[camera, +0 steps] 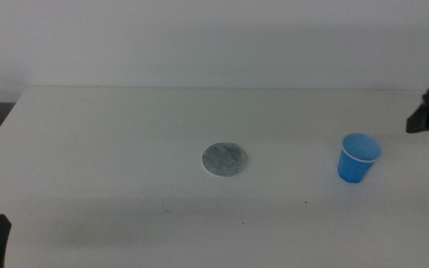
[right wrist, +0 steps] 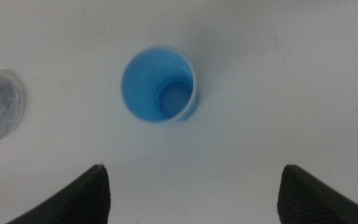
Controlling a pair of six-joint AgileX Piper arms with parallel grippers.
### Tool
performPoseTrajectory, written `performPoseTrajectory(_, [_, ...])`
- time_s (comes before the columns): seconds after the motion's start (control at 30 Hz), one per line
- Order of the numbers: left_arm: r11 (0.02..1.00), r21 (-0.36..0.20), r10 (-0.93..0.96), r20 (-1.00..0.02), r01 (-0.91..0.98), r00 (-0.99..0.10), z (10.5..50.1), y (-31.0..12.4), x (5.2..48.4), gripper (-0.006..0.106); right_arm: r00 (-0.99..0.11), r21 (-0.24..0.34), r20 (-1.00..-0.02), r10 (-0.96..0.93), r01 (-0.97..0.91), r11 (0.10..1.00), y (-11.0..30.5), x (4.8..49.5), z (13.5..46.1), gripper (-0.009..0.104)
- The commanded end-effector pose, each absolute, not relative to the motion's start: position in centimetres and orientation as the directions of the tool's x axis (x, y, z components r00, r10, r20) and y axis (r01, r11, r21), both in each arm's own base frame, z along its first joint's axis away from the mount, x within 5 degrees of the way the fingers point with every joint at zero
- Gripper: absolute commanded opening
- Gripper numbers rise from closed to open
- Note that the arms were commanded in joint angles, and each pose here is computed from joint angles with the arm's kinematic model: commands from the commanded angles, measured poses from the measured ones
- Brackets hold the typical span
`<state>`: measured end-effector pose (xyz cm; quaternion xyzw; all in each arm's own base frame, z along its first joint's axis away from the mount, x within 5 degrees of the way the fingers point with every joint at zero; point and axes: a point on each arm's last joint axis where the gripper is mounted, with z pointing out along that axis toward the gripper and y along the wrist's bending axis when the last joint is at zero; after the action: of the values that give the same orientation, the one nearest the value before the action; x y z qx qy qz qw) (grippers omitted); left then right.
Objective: Place an empty cup on a cup mat.
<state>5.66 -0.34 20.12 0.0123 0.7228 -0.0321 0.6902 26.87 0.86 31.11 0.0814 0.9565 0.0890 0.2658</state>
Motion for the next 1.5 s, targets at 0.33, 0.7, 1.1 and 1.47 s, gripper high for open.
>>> performPoseTrajectory(0.33, [0.997,-0.033,-0.031,-0.999,0.064,-0.030,20.3,-0.3,5.6,0.094,-0.890,0.215,-0.399,0.219,0.142,0.966,0.6,35.8,27.2,0.083])
performPoseTrajectory(0.7, [0.997,-0.033,-0.031,-0.999,0.064,-0.030,20.3,-0.3,5.6,0.094,-0.942,0.254,-0.257,0.214,0.148,0.956,1.2,38.5,21.5,0.073])
performPoseTrajectory(1.1, [0.997,-0.033,-0.031,-0.999,0.064,-0.030,20.3,-0.3,5.6,0.094,-0.953,0.244,-0.212,0.217,0.164,0.956,1.4,39.5,18.7,-0.001])
performPoseTrajectory(1.47, [0.997,-0.033,-0.031,-0.999,0.064,-0.030,20.3,-0.3,5.6,0.094,-0.923,0.244,-0.377,0.076,-0.020,0.970,10.3,40.3,25.6,-0.002])
